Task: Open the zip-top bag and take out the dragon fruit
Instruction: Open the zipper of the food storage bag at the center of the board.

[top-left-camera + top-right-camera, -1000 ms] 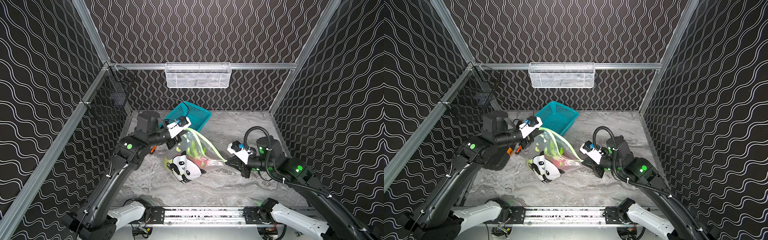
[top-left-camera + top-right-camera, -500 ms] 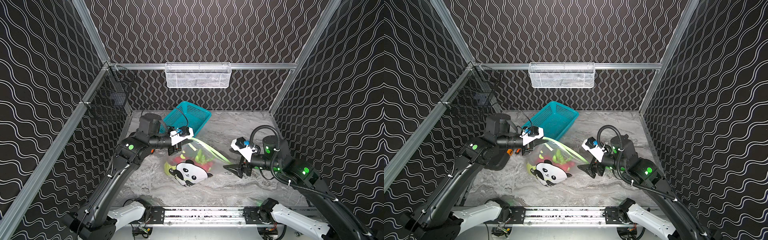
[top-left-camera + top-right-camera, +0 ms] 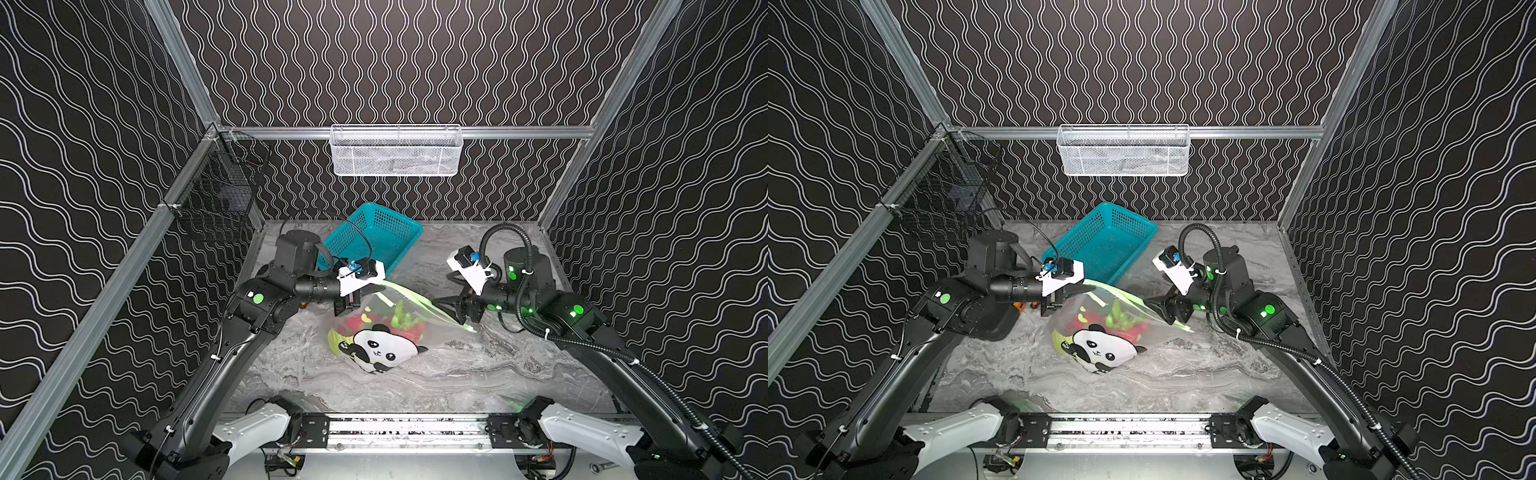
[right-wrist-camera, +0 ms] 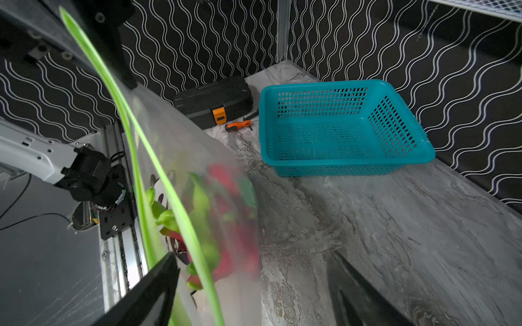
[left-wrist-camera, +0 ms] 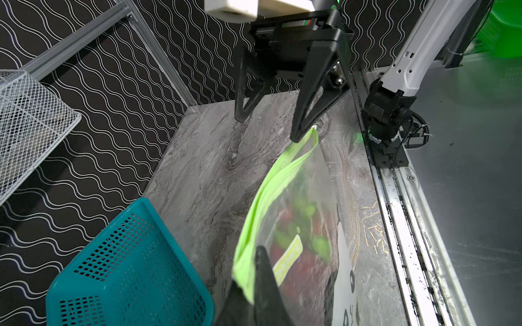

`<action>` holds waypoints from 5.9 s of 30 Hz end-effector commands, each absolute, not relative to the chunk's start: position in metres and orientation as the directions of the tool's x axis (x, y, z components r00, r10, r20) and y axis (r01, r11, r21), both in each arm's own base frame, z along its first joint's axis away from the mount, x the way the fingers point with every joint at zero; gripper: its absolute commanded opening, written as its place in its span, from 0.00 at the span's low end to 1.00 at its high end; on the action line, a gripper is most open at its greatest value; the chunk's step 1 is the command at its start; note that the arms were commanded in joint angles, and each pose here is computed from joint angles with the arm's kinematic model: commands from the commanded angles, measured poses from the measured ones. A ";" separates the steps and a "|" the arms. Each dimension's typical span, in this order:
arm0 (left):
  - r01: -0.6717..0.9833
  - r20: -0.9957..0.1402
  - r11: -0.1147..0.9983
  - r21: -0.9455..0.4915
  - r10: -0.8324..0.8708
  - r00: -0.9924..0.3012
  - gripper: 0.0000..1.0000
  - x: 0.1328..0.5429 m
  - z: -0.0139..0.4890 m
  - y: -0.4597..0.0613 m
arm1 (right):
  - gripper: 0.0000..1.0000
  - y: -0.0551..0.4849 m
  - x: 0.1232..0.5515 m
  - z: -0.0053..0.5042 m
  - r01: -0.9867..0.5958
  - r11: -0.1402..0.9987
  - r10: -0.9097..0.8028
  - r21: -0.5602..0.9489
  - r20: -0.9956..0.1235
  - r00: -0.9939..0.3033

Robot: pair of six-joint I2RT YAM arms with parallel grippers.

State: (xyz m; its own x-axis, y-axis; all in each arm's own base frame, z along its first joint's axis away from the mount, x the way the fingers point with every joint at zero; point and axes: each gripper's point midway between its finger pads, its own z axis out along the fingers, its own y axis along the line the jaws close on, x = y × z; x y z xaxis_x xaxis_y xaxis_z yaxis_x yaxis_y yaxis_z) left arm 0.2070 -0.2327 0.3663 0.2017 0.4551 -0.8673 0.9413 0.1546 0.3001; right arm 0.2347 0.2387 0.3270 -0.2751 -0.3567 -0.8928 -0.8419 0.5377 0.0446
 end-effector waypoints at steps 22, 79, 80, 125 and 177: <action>0.936 -0.877 0.127 0.329 0.410 0.253 0.00 0.205 0.379 -0.238 | 0.76 0.253 0.216 0.318 -0.910 0.392 -0.353 0.134 -0.892 -0.283; 0.952 -0.931 0.167 0.257 0.305 0.198 0.01 0.235 0.391 -0.262 | 0.00 0.276 0.175 0.363 -0.900 0.249 -0.084 0.357 -0.918 -0.387; 0.953 -0.939 0.184 0.239 0.294 0.179 0.09 0.240 0.393 -0.264 | 0.00 0.273 0.177 0.371 -0.891 0.265 -0.042 0.369 -0.918 -0.393; -0.026 -0.273 0.793 -0.608 -0.240 -0.931 0.82 0.169 0.356 -0.151 | 0.00 0.346 0.248 0.427 -0.717 0.428 0.224 0.550 -0.834 -0.505; 0.173 -0.470 0.879 -0.443 -0.064 -0.880 0.00 0.202 0.401 -0.172 | 0.00 0.363 0.278 0.420 -0.659 0.470 0.253 0.588 -0.805 -0.537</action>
